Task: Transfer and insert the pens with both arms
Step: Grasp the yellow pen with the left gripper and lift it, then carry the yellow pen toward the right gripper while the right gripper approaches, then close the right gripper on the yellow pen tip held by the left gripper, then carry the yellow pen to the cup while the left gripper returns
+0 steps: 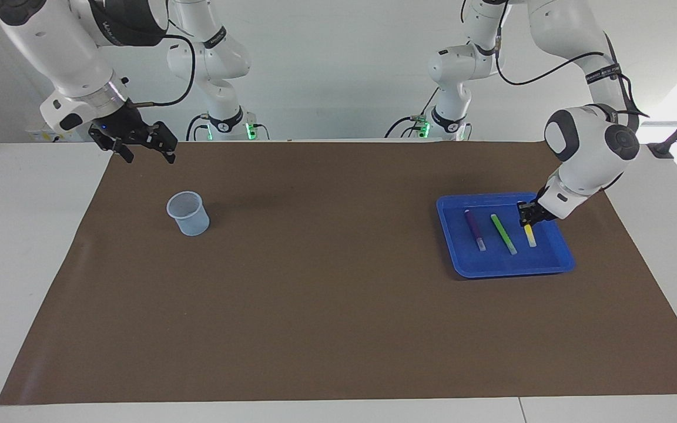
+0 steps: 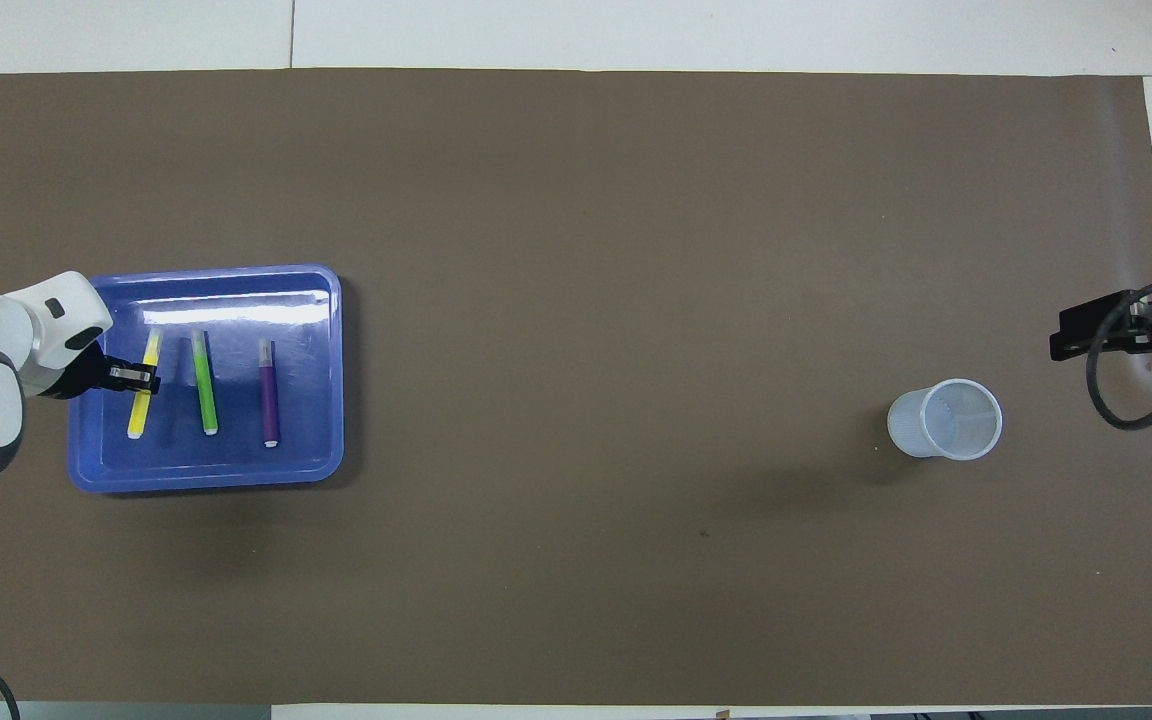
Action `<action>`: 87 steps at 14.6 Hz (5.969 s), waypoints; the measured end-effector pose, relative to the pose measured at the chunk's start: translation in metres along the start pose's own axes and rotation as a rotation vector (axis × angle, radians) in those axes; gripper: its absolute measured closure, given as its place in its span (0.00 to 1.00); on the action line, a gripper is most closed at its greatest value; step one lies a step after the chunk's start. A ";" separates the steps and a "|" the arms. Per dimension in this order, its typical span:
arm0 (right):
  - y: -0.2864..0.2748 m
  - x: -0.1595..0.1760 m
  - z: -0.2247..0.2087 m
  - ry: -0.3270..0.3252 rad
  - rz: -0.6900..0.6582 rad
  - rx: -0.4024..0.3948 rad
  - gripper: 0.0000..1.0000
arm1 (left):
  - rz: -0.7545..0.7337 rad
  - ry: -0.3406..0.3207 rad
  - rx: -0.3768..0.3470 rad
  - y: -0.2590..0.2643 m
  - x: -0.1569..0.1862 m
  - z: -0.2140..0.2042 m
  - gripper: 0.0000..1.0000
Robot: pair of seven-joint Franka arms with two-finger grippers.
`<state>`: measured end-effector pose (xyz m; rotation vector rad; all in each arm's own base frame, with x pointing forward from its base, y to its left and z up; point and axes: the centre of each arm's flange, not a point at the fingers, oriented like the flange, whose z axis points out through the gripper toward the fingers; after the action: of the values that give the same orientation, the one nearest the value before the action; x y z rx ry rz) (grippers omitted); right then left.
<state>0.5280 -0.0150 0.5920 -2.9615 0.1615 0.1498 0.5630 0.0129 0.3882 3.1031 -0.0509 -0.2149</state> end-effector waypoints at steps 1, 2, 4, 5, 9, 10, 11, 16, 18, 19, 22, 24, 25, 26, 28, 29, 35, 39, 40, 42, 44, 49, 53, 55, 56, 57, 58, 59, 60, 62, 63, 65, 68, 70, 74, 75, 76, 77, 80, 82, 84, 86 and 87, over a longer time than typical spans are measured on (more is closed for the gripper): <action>-0.006 0.000 0.000 -0.002 -0.001 0.055 0.00 | -0.032 -0.018 0.002 0.013 0.001 -0.010 0.83; -0.011 -0.001 -0.001 -0.005 -0.003 0.102 0.00 | -0.067 -0.037 0.002 0.025 0.001 -0.022 0.83; -0.022 -0.001 -0.001 -0.010 0.000 0.181 0.00 | -0.143 -0.060 -0.012 0.050 0.001 -0.047 0.83; -0.029 -0.002 -0.001 -0.017 0.009 0.224 0.00 | -0.188 -0.071 -0.024 0.063 0.001 -0.056 0.83; -0.045 0.001 0.008 0.001 0.076 0.392 0.00 | -0.476 -0.121 -0.081 0.137 -0.012 -0.084 0.83; -0.049 0.001 0.010 0.007 0.088 0.410 0.00 | -0.565 -0.133 -0.103 0.159 -0.018 -0.090 0.83; -0.054 0.001 0.010 0.004 0.113 0.429 0.00 | -0.651 -0.154 -0.137 0.180 -0.024 -0.097 0.83; -0.094 -0.004 0.012 -0.019 0.213 0.545 0.00 | -1.047 -0.310 -0.290 0.240 -0.047 -0.120 0.83; -0.113 -0.007 0.020 0.000 0.231 0.589 0.00 | -1.189 -0.362 -0.358 0.266 -0.049 -0.121 0.83; -0.123 -0.010 0.028 0.015 0.233 0.602 0.00 | -1.234 -0.388 -0.385 0.278 -0.052 -0.119 0.83; -0.165 -0.022 0.047 0.082 0.223 0.612 0.00 | -1.325 -0.474 -0.447 0.309 -0.061 -0.113 0.83; -0.191 -0.034 0.056 0.095 0.197 0.613 0.00 | -1.391 -0.493 -0.474 0.328 -0.068 -0.112 0.83; -0.199 -0.038 0.058 0.098 0.186 0.613 0.00 | -1.421 -0.499 -0.488 0.338 -0.072 -0.112 0.83; -0.204 -0.041 0.060 0.102 0.184 0.614 0.00 | -1.445 -0.510 -0.507 0.348 -0.076 -0.111 0.83; -0.211 -0.044 0.061 0.103 0.197 0.618 0.00 | -1.479 -0.544 -0.548 0.358 -0.081 -0.107 0.83; -0.217 -0.047 0.061 0.102 0.197 0.620 0.00 | -1.491 -0.558 -0.563 0.358 -0.083 -0.104 0.83; -0.231 -0.054 0.073 0.106 0.214 0.620 0.05 | -1.534 -0.646 -0.635 0.365 -0.090 -0.101 0.83; -0.230 -0.055 0.079 0.099 0.219 0.614 0.20 | -1.540 -0.651 -0.649 0.364 -0.091 -0.103 0.83; -0.230 -0.055 0.079 0.098 0.220 0.614 0.21 | -1.541 -0.651 -0.650 0.364 -0.091 -0.103 0.83; -0.229 -0.055 0.080 0.096 0.220 0.612 0.21 | -1.541 -0.650 -0.653 0.364 -0.091 -0.104 0.83; -0.229 -0.055 0.081 0.096 0.221 0.612 0.21 | -1.542 -0.649 -0.654 0.364 -0.091 -0.104 0.83; -0.228 -0.054 0.081 0.103 0.225 0.613 0.25 | -1.544 -0.647 -0.658 0.364 -0.090 -0.104 0.83; -0.230 -0.055 0.081 0.108 0.224 0.614 0.47 | -1.546 -0.645 -0.663 0.364 -0.090 -0.104 0.83; -0.232 -0.055 0.080 0.119 0.223 0.617 0.48 | -1.548 -0.641 -0.669 0.363 -0.089 -0.105 0.83; -0.234 -0.056 0.081 0.124 0.222 0.618 0.47 | -1.549 -0.640 -0.671 0.363 -0.089 -0.105 0.83; -0.235 -0.056 0.081 0.124 0.221 0.618 0.48 | -1.549 -0.640 -0.672 0.363 -0.089 -0.105 0.83; -0.236 -0.057 0.081 0.123 0.220 0.617 0.48 | -1.550 -0.639 -0.673 0.363 -0.089 -0.105 0.83; -0.236 -0.057 0.081 0.123 0.219 0.617 0.53 | -1.550 -0.639 -0.673 0.363 -0.089 -0.105 0.83; -0.236 -0.057 0.081 0.123 0.220 0.617 0.59 | -1.550 -0.639 -0.673 0.363 -0.089 -0.105 0.83; -0.236 -0.057 0.082 0.123 0.220 0.617 0.64 | -1.550 -0.639 -0.674 0.363 -0.089 -0.105 0.83; -0.235 -0.057 0.082 0.123 0.220 0.617 0.74 | -1.550 -0.638 -0.675 0.363 -0.089 -0.105 0.83; -0.234 -0.056 0.083 0.122 0.223 0.616 0.83 | -1.552 -0.636 -0.678 0.362 -0.089 -0.106 0.83; -0.234 -0.056 0.083 0.122 0.224 0.616 0.83 | -1.552 -0.636 -0.678 0.362 -0.089 -0.106 0.83; -0.233 -0.056 0.082 0.121 0.224 0.615 0.83 | -1.552 -0.634 -0.680 0.363 -0.089 -0.106 0.83; -0.218 -0.051 0.068 0.132 0.159 0.503 0.83 | -1.533 -0.622 -0.695 0.368 -0.098 -0.115 0.44; -0.211 -0.049 0.061 0.135 0.123 0.448 0.83 | -1.528 -0.618 -0.700 0.369 -0.100 -0.119 0.34; -0.201 -0.047 0.052 0.136 0.073 0.388 0.83 | -1.525 -0.615 -0.704 0.369 -0.101 -0.121 0.23; -0.186 -0.044 0.043 0.134 0.007 0.323 0.83 | -1.524 -0.613 -0.707 0.369 -0.102 -0.123 0.12; -0.129 -0.029 0.025 0.148 -0.176 0.159 0.83 | -1.510 -0.601 -0.710 0.365 -0.100 -0.121 0.00; -0.088 -0.017 0.023 0.145 -0.293 0.069 0.83 | -1.493 -0.564 -0.708 0.354 -0.094 -0.116 0.00; -0.055 -0.011 0.025 0.121 -0.372 -0.017 0.83 | -1.453 -0.482 -0.664 0.337 -0.087 -0.108 0.00; -0.036 -0.010 0.032 0.091 -0.410 -0.081 0.83 | -1.341 -0.417 -0.598 0.319 -0.084 -0.102 0.00; -0.029 -0.009 0.038 0.074 -0.429 -0.107 0.83 | -1.273 -0.394 -0.572 0.308 -0.082 -0.100 0.00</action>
<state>0.5187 0.0214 0.5603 -3.0233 -0.4842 -0.0092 0.4860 -0.2892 0.5090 2.0359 1.6065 -0.6728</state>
